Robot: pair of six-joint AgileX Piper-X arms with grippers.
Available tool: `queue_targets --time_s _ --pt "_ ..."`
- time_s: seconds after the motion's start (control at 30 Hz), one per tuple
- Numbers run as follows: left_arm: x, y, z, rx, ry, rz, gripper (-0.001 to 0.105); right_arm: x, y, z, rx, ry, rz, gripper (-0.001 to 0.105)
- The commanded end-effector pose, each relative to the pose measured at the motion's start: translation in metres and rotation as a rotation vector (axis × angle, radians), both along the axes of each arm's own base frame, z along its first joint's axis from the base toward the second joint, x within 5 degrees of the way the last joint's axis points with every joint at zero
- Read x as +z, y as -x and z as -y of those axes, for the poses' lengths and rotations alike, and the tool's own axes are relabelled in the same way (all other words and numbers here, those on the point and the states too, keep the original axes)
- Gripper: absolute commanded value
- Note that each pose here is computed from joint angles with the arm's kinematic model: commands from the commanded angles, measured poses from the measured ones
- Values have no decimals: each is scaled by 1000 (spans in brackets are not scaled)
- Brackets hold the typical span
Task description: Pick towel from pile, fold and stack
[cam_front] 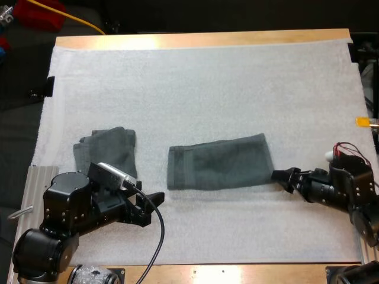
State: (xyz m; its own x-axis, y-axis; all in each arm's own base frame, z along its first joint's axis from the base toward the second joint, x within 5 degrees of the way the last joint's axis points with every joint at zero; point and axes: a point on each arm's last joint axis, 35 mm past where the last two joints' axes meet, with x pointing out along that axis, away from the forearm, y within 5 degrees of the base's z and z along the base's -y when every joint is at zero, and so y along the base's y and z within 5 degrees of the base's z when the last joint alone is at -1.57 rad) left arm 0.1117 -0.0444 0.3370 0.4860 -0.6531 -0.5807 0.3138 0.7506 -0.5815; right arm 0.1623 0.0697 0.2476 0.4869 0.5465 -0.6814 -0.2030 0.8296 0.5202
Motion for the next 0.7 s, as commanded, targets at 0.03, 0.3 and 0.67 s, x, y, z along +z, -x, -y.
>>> queue_targets --time_s 0.03,0.3,0.67 --pt "5 -1 0 4 3 37 64 5 -2 1 5 32 48 62" --pt "8 -5 0 48 1 72 64 -6 -22 -4 48 138 40 62" --pt "8 -4 1 32 14 64 64 -20 -77 14 83 124 -45 62"
